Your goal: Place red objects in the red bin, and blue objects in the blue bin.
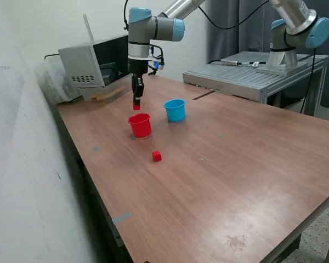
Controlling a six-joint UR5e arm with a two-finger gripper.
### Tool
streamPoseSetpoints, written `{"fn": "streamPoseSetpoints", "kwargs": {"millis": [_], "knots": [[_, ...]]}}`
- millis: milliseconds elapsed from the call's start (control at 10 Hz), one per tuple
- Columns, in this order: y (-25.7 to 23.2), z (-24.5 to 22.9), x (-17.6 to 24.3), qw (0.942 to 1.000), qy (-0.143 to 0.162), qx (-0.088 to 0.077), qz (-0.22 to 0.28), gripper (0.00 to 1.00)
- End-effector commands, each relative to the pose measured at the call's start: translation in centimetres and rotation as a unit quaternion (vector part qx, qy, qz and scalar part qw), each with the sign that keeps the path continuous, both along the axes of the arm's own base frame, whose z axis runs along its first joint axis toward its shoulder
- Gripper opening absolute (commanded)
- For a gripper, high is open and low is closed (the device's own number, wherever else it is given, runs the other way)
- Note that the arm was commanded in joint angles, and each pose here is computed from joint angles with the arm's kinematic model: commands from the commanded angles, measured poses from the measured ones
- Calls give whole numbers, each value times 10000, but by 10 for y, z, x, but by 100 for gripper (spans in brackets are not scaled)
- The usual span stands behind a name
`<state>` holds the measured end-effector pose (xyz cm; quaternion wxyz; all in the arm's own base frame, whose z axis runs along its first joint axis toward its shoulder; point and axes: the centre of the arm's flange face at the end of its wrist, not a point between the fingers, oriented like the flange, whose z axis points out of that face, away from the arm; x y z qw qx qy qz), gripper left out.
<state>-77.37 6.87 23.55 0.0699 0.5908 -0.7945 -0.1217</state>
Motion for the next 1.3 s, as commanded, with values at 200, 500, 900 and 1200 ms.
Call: {"fn": "streamPoseSetpoints", "kwargs": {"millis": [200, 500, 900, 1200], "knots": [[14, -10, -3, 10000, -33, -9, -81, 100], [13, -12, -2, 9999, -63, -17, -81, 100], [-36, 58, 15, 9991, -105, 80, 411, 100], [-149, 135, 45, 9935, -51, 87, 1131, 100]]}}
